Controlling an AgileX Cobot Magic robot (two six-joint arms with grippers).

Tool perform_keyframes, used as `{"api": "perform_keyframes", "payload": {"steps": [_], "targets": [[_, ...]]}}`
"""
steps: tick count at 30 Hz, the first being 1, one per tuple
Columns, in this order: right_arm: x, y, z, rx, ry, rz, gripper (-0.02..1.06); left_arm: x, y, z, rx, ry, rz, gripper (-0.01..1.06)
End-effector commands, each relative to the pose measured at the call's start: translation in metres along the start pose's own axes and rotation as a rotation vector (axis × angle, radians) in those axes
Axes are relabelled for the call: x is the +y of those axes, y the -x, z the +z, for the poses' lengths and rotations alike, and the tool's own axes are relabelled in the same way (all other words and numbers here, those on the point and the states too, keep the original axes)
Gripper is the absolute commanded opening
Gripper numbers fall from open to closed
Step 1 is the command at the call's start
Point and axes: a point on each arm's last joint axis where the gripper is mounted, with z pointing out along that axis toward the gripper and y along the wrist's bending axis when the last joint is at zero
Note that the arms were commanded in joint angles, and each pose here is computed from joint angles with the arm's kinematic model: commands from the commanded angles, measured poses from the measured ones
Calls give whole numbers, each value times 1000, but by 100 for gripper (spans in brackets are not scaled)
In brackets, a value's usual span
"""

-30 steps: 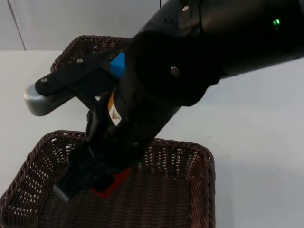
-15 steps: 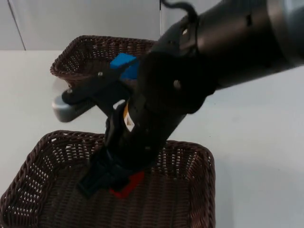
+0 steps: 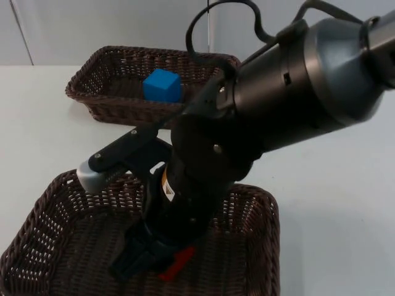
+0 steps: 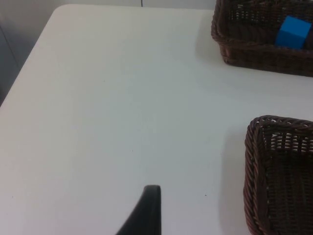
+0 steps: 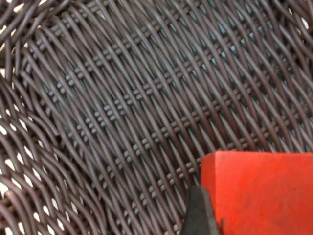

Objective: Pick up one cube with the left hand and place it into the upper basket. Pick up one cube with the right hand and place it into the lower basket.

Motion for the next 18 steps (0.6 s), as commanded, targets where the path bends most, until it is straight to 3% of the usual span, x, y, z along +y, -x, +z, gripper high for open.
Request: {"api": "perform_keyframes", "payload": {"steps": [1,2,5,6,12,18], "targets": [[-1,1,-2,-12,0,5,44,0,-1,1,0,5,-3,90],[-1,1,-2,-12,0,5,44,0,-1,1,0,5,-3,90],[-1,1,-2,0,-2,14,70,0,-1,1,0,5,-3,90],[-1,1,-2,1,-2,14,74,0,-1,1,0,5,-3,90],[-1,2,-6,0,-3,15,75,0,-1,1,0,5,-3,90],[-3,15,-42,-83,2,21,75,0,-1,1,0,5,-3,90]]}}
